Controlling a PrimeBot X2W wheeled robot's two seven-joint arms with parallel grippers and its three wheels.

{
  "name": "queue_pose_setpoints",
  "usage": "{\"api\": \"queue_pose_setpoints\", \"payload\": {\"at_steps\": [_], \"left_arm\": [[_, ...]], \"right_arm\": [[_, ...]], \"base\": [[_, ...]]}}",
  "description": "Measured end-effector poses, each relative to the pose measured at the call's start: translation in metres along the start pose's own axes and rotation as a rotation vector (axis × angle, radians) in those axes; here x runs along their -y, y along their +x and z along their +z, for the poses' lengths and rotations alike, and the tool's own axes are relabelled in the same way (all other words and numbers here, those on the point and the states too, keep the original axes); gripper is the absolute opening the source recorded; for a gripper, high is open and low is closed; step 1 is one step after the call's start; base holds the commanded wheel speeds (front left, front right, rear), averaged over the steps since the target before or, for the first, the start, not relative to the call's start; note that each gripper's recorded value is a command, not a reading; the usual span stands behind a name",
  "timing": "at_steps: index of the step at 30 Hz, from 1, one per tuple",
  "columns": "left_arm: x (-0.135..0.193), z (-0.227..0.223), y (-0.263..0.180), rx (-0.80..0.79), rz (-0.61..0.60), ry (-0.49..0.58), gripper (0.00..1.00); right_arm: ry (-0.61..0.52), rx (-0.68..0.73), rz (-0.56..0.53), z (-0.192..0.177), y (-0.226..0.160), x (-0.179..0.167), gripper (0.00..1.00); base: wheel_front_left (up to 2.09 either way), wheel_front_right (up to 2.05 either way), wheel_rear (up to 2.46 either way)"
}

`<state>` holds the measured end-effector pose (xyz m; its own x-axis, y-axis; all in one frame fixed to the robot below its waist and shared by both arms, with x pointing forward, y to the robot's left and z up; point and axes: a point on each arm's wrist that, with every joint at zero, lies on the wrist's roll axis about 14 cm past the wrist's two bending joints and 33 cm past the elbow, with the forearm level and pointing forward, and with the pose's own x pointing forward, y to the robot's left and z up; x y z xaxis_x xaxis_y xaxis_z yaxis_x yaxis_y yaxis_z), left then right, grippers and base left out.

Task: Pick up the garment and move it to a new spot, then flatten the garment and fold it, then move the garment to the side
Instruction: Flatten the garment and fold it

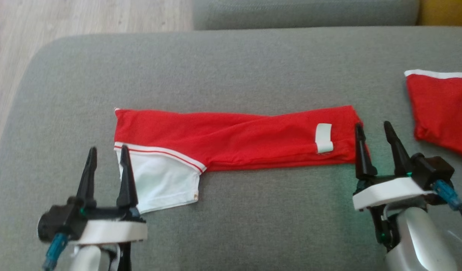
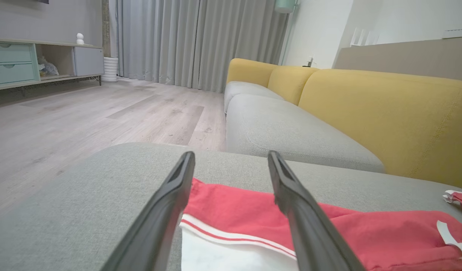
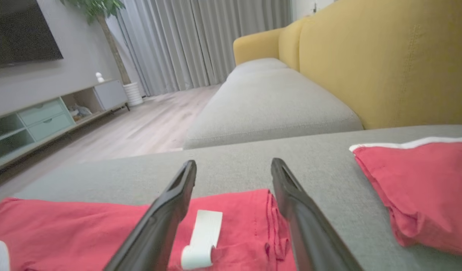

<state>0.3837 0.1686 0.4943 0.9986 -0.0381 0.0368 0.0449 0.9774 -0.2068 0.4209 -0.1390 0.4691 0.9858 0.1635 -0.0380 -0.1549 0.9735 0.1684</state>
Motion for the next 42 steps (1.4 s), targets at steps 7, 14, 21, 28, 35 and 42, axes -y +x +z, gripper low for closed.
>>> {"api": "queue_pose_setpoints", "payload": {"at_steps": [7,14,21,28,35,42], "left_arm": [[-0.003,-0.007,0.016,-0.01,-0.006,-0.009,1.0],[-0.012,-0.024,0.014,-0.06,0.016,-0.002,1.0],[-0.024,-0.016,0.019,-0.036,0.043,0.009,1.0],[-0.013,-0.014,0.023,-0.028,0.006,0.019,1.0],[-0.007,-0.008,0.027,-0.005,-0.011,0.015,1.0],[-0.003,-0.001,0.026,0.012,-0.027,0.019,1.0]], "right_arm": [[0.0,-0.186,-0.069,-0.047,0.021,0.024,1.0],[0.004,-0.374,-0.102,-0.095,0.03,0.033,1.0],[0.008,-0.418,-0.072,-0.106,0.044,0.025,0.09],[-0.016,-0.375,-0.109,-0.098,0.038,0.034,0.0],[-0.173,-0.323,-0.274,-0.063,0.027,0.101,0.0],[-0.287,-0.284,-0.349,-0.024,0.025,0.137,0.0]], "base": [[0.0,0.0,0.0],[0.0,0.0,0.0],[0.0,0.0,0.0],[0.0,0.0,0.0],[0.0,0.0,0.0],[0.0,0.0,0.0]]}}
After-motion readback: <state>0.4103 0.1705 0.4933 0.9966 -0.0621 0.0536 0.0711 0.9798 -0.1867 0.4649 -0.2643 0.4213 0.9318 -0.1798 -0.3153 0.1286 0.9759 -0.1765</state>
